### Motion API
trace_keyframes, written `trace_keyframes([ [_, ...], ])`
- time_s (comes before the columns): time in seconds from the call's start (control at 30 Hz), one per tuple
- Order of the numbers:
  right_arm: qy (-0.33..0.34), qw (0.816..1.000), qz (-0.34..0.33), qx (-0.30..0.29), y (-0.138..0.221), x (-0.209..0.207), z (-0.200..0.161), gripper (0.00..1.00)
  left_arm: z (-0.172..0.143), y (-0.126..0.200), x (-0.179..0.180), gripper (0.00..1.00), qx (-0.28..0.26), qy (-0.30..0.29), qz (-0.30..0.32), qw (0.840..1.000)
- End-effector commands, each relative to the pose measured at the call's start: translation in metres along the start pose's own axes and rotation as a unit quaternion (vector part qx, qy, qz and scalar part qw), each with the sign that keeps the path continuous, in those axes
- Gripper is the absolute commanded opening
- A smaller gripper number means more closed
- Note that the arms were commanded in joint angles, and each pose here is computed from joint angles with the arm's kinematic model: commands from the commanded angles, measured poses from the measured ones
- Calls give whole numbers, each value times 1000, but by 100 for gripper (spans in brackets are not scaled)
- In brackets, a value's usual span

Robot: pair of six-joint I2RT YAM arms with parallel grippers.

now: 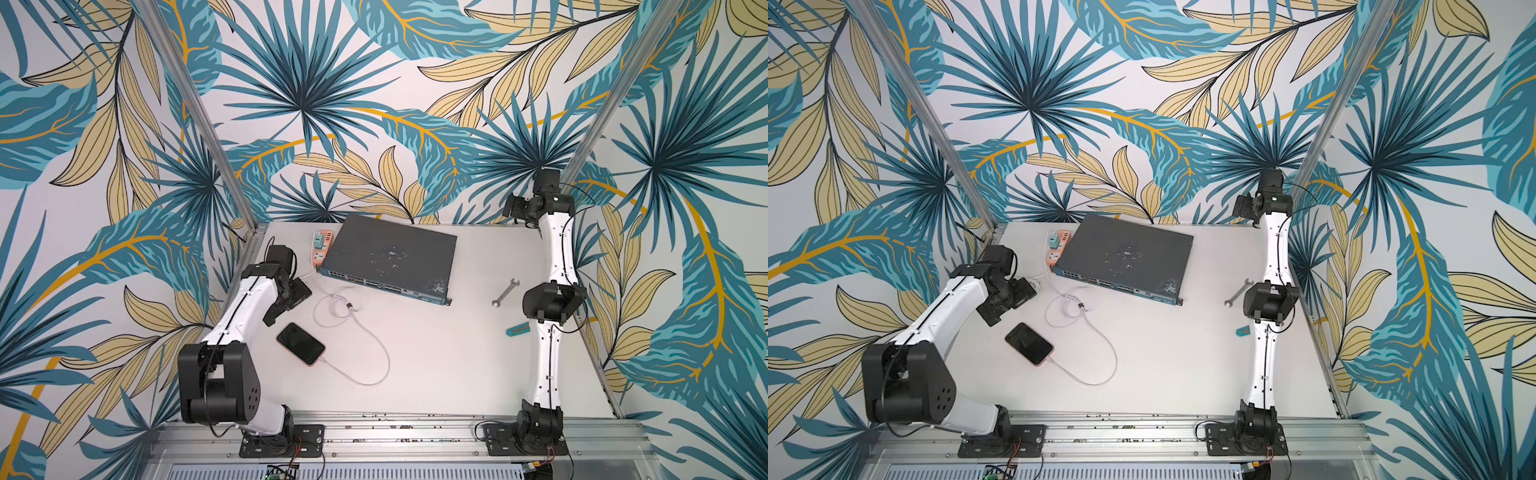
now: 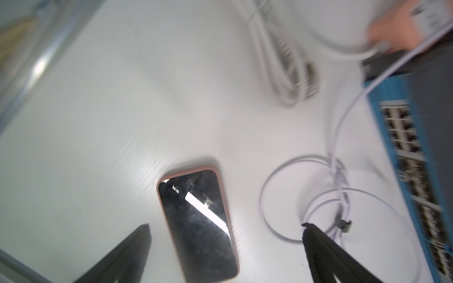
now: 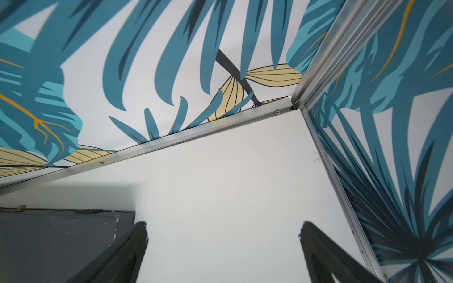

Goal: Plug the charging cable into the phone
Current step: Place the phone at the center of the board, then reset both arms

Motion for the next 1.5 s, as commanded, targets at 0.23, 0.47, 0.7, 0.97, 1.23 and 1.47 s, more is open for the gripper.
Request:
trace_keyframes([
  [0.23,25,942,-49,-331,175,37,163,99,34,15,-6,100,-105,-42,5,994],
  [0.47,-50,970,4,-240,262,91,109,100,44,-15,-9,100,-188,-94,-7,978],
  [0.7,-18,934,8,-356,383,66,131,100,47,-36,-16,100,-181,-125,10,975],
  [0.97,77,904,34,-419,323,108,177,100,56,-28,-33,100,-247,-203,-57,946],
  [1.23,66,666,-121,-733,512,85,229,99,52,-28,-29,100,-252,-228,-58,938],
  [1.47,113,904,-30,-412,317,117,166,100,57,-31,-32,100,-259,-224,-54,938],
])
Point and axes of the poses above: each gripper's point midway between its finger pads, its own y axis back along the fingers, its own x axis along the line the jaws close on, z = x × y, the point moved 1 cm from there along y, back along the fingers, and after that the axes turned 12 degrees about y, right-handed, at the moved point
